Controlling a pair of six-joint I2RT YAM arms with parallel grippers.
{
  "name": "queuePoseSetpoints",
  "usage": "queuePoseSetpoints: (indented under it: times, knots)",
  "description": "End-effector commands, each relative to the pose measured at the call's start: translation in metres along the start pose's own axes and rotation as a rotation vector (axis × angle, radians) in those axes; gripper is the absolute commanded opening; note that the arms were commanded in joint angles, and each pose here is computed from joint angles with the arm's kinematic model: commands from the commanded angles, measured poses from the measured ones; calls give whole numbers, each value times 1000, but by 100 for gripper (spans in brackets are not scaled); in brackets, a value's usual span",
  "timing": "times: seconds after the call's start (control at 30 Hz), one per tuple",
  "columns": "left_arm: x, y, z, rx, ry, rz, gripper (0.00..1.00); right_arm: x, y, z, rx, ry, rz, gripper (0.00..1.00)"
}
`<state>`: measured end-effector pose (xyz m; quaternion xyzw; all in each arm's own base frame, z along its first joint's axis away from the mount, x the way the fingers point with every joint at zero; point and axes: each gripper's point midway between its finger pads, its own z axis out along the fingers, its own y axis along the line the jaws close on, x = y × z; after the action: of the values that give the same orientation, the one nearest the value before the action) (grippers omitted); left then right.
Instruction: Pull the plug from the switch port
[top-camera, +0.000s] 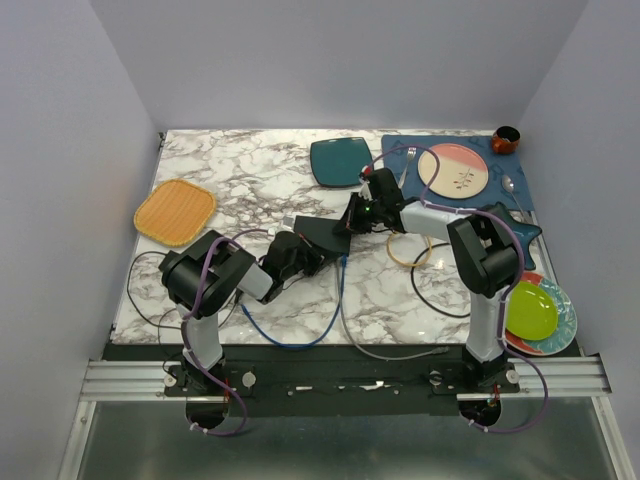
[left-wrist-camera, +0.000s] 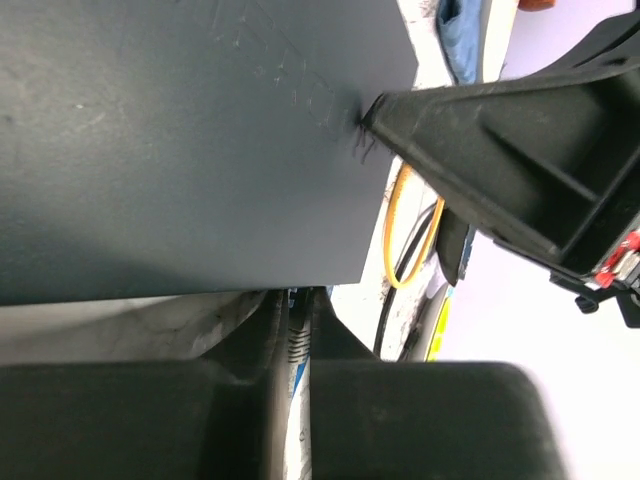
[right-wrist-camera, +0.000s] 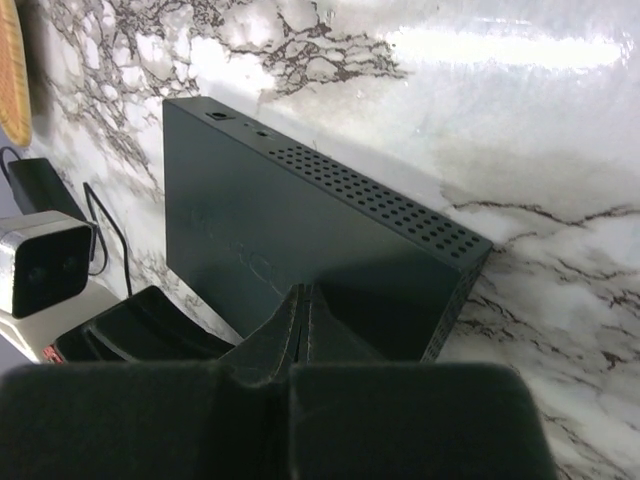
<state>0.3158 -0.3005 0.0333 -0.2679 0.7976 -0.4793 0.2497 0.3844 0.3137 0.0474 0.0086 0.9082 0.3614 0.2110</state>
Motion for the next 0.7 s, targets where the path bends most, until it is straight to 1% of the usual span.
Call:
queuePoseSetpoints:
  times: [0.0, 0.07, 0.2, 0.47, 0.67]
  knots:
    - [1, 33, -7, -89, -24, 3, 0, 14, 2, -17, 88, -8, -50, 1]
    - [1, 33, -8, -81, -28, 2, 0, 21, 11, -25, 94, -6, -78, 1]
    - [1, 34, -9, -80, -25, 4, 0, 35, 10, -34, 139, -3, -115, 1]
    - [2, 35, -9, -82, -19, 7, 0, 58, -4, -42, 200, 32, -148, 1]
    - [2, 36, -9, -84, -17, 9, 0, 63, -19, -38, 256, 44, -148, 1]
